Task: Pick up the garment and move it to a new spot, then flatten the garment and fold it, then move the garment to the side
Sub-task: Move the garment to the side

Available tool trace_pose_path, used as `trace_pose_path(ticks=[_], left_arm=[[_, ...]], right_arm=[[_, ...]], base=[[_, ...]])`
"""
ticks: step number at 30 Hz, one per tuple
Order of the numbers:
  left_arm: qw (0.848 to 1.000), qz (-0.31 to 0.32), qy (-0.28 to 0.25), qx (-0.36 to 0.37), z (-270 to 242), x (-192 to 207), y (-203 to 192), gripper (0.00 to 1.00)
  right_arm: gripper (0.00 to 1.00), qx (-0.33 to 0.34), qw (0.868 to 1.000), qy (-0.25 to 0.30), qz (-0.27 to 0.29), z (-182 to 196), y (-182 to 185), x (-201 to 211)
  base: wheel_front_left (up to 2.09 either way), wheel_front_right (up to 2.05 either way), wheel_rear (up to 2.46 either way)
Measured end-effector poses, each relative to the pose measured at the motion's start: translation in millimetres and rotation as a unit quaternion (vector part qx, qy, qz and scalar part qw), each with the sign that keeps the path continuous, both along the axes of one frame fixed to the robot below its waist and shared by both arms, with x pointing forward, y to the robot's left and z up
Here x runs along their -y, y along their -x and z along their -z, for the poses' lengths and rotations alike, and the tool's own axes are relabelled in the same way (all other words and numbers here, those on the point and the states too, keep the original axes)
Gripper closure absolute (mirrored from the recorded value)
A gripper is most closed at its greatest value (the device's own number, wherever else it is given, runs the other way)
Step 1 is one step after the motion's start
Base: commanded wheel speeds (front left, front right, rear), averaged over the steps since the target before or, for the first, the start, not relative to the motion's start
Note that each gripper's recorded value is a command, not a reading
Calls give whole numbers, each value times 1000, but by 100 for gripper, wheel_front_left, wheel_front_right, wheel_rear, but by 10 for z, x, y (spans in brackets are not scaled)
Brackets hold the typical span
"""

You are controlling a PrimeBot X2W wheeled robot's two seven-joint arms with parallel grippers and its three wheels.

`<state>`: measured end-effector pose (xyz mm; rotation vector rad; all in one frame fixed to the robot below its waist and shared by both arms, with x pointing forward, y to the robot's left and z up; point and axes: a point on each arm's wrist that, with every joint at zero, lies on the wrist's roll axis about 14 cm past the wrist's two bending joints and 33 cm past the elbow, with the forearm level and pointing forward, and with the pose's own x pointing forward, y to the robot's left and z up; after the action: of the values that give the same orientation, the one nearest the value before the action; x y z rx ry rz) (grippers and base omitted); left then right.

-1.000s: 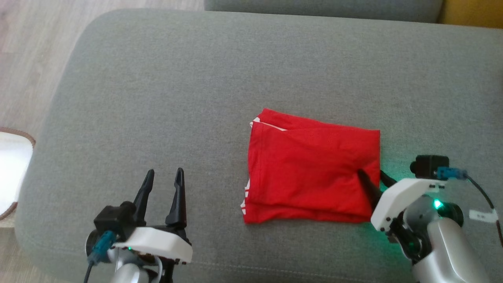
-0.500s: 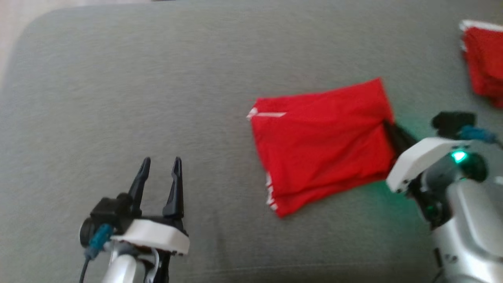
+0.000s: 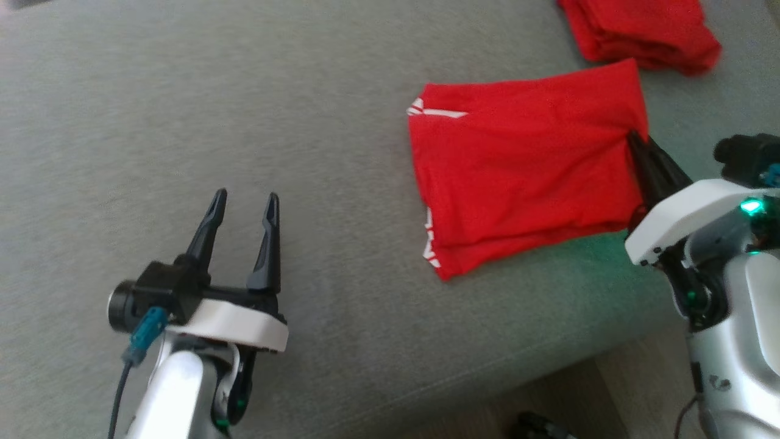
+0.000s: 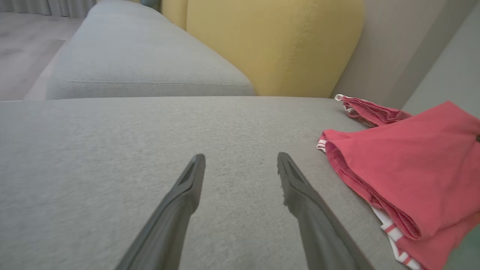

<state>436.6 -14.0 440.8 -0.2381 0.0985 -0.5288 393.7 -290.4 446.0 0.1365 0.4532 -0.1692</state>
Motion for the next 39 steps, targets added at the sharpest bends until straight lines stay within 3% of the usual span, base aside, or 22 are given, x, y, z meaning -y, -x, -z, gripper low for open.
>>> trace_pose_path(ticks=[8, 18, 28, 39], left_arm=[[1000, 25, 8, -14, 142, 177, -40, 0], [1000, -23, -2, -7, 32, -154, -35, 0], [997, -78, -9, -4, -42, -518, 3, 0], [994, -102, -10, -25, 104, -673, -2, 0]], right_arm=[[100, -11, 1000, 5, 17, 128, 30, 61], [100, 63, 997, 40, -24, -399, -634, -38], [100, 92, 988, 121, -8, -954, -1155, 354], [100, 97, 983, 144, 57, -984, -1413, 795]], base=[[0, 0, 0], [0, 0, 0], [0, 0, 0], [0, 0, 0]])
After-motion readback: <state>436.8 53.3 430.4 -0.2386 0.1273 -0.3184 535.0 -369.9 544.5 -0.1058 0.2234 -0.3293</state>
